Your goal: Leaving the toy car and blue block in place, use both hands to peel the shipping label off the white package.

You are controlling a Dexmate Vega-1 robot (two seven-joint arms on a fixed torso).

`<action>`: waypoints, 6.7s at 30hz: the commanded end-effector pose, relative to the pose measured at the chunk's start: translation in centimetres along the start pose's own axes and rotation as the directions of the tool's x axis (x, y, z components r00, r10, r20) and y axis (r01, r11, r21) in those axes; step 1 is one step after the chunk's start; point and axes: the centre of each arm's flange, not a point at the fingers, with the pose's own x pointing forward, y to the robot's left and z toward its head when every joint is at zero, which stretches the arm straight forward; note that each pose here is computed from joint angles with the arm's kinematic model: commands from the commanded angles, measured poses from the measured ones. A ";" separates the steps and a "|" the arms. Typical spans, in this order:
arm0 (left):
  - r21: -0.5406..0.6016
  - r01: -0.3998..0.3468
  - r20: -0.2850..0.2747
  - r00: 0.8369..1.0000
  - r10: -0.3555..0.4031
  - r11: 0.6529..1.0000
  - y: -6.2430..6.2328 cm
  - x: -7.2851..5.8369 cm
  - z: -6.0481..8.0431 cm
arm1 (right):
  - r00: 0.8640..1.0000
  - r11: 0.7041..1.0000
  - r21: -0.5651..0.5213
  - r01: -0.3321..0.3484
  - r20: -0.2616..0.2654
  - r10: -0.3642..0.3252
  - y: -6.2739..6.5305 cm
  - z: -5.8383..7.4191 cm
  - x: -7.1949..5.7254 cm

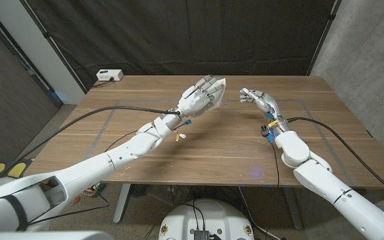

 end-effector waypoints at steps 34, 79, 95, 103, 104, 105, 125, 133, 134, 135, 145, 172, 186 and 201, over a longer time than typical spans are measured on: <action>-0.056 -0.095 0.054 0.994 0.098 0.994 -0.8 2.2 0.1 | 0.998 0.943 -0.330 -0.044 -0.060 0.026 2.7 5.1 0.7; -0.538 0.001 -0.050 0.998 -0.033 0.843 -2.2 2.1 -3.9 | 0.997 0.976 -0.211 0.061 0.060 -0.049 2.2 2.9 3.7; -0.865 -0.191 -0.263 0.960 -0.095 0.464 -2.5 0.1 -6.8 | 0.984 0.990 -0.045 0.134 0.123 -0.127 0.6 0.4 3.4; -0.910 -0.290 -0.341 0.930 -0.136 0.296 -3.2 -0.9 -7.0 | 0.980 0.993 0.041 0.114 0.162 -0.119 0.0 -0.1 2.6; -0.916 -0.309 -0.352 0.925 -0.143 0.256 -3.2 -1.0 -7.1 | 0.979 0.992 0.067 0.105 0.166 -0.115 -0.1 -0.2 2.6; -0.923 -0.320 -0.355 0.922 -0.153 0.215 -3.3 -1.2 -7.2 | 0.980 0.992 0.089 0.091 0.171 -0.105 -0.3 -0.4 2.5; -0.892 -0.363 -0.271 0.906 -0.326 -0.269 -7.2 -3.8 -8.5 | 0.945 0.893 0.408 -0.189 0.322 0.053 -1.5 -3.0 3.1; -0.862 -0.306 -0.174 0.928 -0.330 -0.404 -8.3 -3.0 -8.4 | 0.909 0.837 0.443 -0.323 0.391 0.144 -1.4 -3.0 3.9; -0.863 -0.291 -0.159 0.933 -0.324 -0.414 -8.3 -2.8 -8.5 | 0.905 0.828 0.448 -0.336 0.398 0.151 -1.3 -3.1 4.0; -0.863 -0.270 -0.138 0.939 -0.315 -0.427 -8.3 -2.4 -8.4 | 0.896 0.815 0.454 -0.359 0.413 0.165 -1.1 -3.1 4.2; -0.876 -0.177 -0.064 0.965 -0.255 -0.449 -8.1 -0.3 -8.3 | 0.871 0.778 0.472 -0.415 0.453 0.191 -0.3 -2.8 4.6; -0.904 -0.014 0.078 0.978 -0.195 -0.428 -7.9 3.1 -7.8 | 0.853 0.772 0.459 -0.440 0.483 0.199 0.6 -1.9 6.3; -0.897 0.046 0.127 0.980 -0.156 -0.441 -7.8 4.2 -7.9 | 0.850 0.770 0.458 -0.444 0.487 0.200 0.8 -1.8 6.7; -0.883 0.042 0.122 0.982 -0.142 -0.468 -7.8 5.1 -7.4 | 0.847 0.773 0.451 -0.447 0.490 0.204 0.8 -1.8 6.7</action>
